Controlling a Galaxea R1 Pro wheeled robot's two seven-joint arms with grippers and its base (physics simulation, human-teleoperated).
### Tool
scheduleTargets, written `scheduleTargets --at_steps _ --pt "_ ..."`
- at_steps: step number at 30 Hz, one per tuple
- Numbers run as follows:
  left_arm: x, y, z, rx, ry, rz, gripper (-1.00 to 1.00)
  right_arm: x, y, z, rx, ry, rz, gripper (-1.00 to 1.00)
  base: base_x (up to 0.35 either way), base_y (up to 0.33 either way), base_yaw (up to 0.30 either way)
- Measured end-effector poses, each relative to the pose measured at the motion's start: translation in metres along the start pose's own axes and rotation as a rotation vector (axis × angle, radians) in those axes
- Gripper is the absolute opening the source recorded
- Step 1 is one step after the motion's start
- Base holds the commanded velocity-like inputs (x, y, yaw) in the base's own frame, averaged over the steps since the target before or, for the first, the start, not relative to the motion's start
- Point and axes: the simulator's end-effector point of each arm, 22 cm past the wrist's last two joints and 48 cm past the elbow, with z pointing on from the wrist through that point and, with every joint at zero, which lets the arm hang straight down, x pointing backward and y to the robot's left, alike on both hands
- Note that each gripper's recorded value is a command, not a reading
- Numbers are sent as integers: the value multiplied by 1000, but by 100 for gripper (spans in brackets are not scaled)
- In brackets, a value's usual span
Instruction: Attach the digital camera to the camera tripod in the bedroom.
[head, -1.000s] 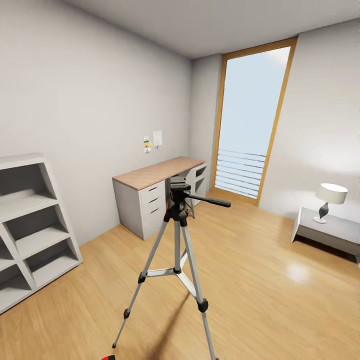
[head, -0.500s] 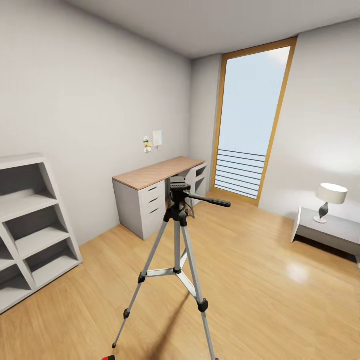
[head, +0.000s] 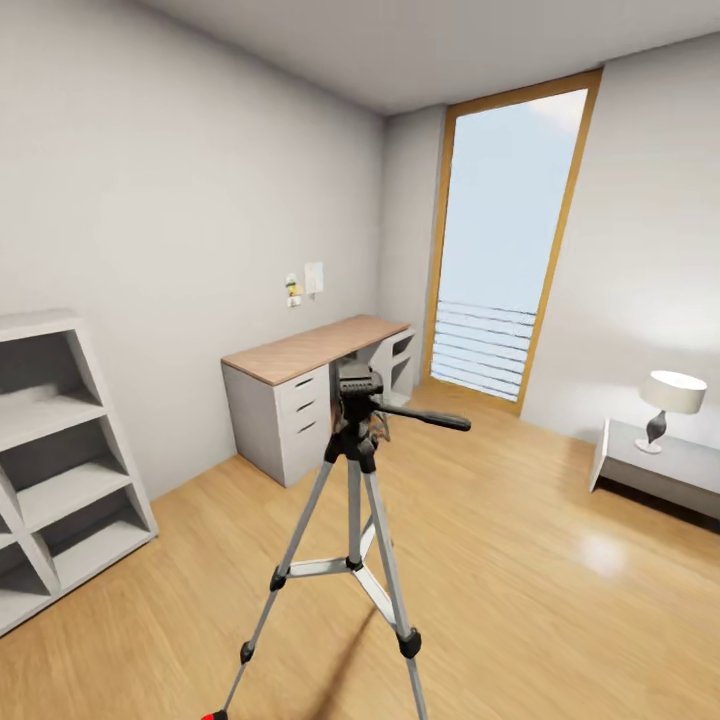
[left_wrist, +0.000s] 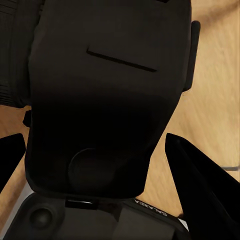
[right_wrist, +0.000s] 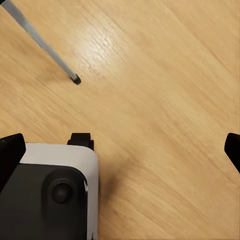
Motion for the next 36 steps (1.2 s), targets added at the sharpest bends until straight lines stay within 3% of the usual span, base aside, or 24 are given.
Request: scheduleTargets --at_steps 36 --pt "11 15 5 -33 28 1 -100 13 -1 4 8 34 -8 100 12 0 0"
